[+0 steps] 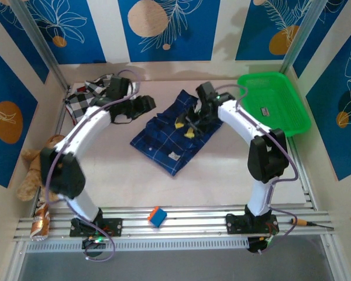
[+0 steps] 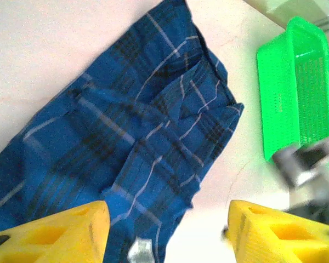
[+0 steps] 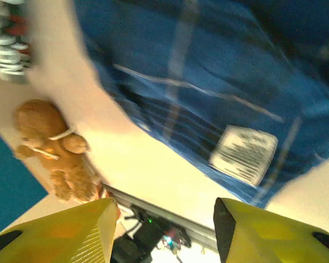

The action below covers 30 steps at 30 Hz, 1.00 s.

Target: Fold and stack the long sleeve shirts

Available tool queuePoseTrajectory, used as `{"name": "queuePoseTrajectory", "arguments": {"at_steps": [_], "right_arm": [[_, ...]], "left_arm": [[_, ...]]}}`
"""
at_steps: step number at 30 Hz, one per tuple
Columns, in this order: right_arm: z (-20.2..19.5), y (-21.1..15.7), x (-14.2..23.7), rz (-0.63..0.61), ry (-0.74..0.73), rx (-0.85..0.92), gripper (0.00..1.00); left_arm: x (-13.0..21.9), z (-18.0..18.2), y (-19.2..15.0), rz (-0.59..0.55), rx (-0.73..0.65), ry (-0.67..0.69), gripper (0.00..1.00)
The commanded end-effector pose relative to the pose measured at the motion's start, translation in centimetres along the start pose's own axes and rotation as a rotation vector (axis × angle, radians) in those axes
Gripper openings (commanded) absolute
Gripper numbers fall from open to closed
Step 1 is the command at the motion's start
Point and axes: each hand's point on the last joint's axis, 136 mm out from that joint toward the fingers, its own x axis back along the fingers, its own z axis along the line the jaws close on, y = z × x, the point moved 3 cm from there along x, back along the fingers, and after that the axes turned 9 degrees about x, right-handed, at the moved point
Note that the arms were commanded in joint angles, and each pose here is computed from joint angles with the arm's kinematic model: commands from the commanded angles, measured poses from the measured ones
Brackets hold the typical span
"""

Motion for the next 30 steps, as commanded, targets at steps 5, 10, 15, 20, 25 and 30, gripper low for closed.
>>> {"name": "queuePoseTrajectory", "arguments": {"at_steps": [5, 10, 15, 20, 25, 30], "right_arm": [[-3.7, 4.2, -2.0, 0.062, -0.199, 0.365, 0.47], [-6.0, 7.1, -4.9, 0.036, -0.205, 0.332, 0.44], [-10.2, 7.4, -7.0, 0.048, -0.282, 0.189, 0.40], [-13.5, 4.6, -7.0, 0.079, -0.330, 0.067, 0.39], [-14.8, -0.7, -6.7, 0.158, -0.290, -0.041, 0.36], [-14.4, -5.1, -6.0, 0.239, -0.215, -0.132, 0.37]], "left_arm": [[-1.6, 4.6, -8.9, 0.121, 0.155, 0.114, 0.52], [-6.4, 2.1, -12.6, 0.212, 0.093, 0.115, 0.43], [-9.1, 5.8, -14.3, 0.273, 0.062, 0.324, 0.33], [-10.4, 10.0, -14.3, 0.314, 0.009, 0.496, 0.30], [-10.1, 13.0, -12.0, 0.304, -0.092, 0.624, 0.29], [-9.5, 12.6, -10.1, 0.301, -0.186, 0.593, 0.30]]}}
